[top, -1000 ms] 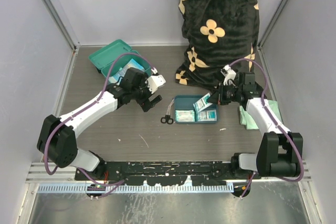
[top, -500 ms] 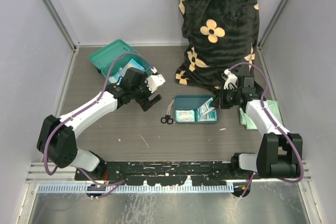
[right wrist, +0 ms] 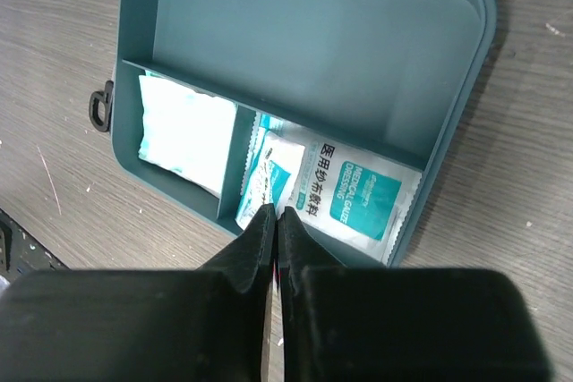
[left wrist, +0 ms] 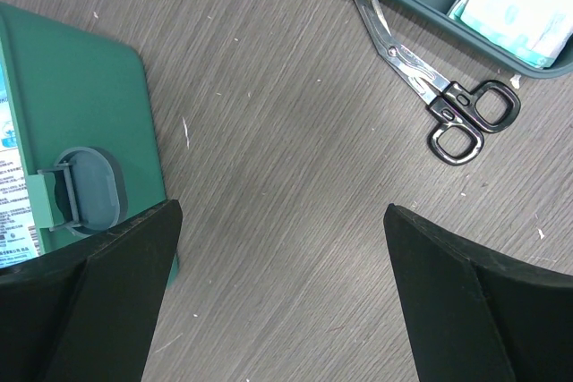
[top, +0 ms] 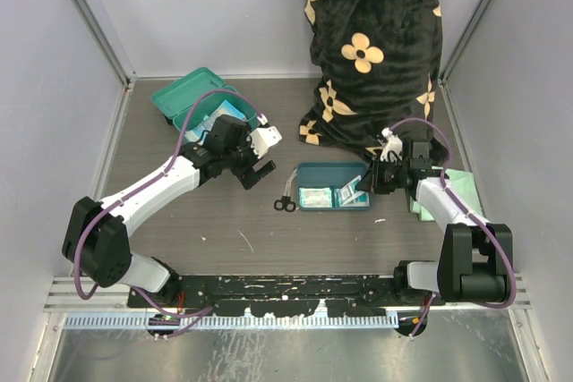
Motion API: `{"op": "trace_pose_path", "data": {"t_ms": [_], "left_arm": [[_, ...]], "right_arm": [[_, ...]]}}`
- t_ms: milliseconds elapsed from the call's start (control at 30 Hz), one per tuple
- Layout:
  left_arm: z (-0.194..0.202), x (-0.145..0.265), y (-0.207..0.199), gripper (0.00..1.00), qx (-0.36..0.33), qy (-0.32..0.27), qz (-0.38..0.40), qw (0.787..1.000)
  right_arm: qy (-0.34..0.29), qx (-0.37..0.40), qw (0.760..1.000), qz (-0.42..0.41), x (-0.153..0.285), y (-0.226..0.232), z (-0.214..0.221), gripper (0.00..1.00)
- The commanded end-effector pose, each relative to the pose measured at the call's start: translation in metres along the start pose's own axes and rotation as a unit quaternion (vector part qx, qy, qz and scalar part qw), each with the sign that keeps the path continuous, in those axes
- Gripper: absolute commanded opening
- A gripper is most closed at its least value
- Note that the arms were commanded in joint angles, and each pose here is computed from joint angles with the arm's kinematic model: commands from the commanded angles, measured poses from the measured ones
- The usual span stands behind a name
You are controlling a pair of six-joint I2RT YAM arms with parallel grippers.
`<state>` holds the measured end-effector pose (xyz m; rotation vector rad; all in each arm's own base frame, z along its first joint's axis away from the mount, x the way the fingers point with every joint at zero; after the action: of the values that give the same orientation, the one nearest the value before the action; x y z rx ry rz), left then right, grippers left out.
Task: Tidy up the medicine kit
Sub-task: Place the medical item at the medicine box compartment.
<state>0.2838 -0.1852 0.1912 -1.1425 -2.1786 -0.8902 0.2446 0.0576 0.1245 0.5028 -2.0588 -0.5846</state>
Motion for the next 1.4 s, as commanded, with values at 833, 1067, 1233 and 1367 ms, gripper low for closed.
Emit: {"op": "trace_pose_path", "data": {"t_ms": [833,1067,1233,1367], "left_arm": [[-0.022,0.015,0.017,0.98,-0.009,-0.04,-0.039,0.998],[-0.021,0.015,0.017,0.98,-0.009,-0.039,-0.04,0.998],[-0.022,0.015,0.017,0.98,-0.011,-0.041,-0.042,0.998],[-0.021,0.015,0.017,0.98,-0.012,-0.038,-0.042,0.998]], "right_arm": [[-0.071,-0.009,0.996,0.053,0.014,-0.001,-0.012,0.5],[-0.067,-0.02,0.995,0.066,0.013,-0.004,-0.012,0.51],[-0.056,-0.027,0.996,0.059,0.01,-0.003,-0.01,0.5],[-0.054,-0.032,0.996,0.065,0.01,-0.004,-0.011,0.48]]}}
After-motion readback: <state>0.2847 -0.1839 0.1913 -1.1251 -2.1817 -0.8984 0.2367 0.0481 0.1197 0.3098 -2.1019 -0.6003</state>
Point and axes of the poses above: each gripper's point midway between its finger pads, its own x axis back along the fingers, its own y axis along the line the jaws close on, z = x × y, the point moved 7 cm from there along x, back along the fingers, and after that the axes turned 8 degrees about -x, right-handed, at the moved point
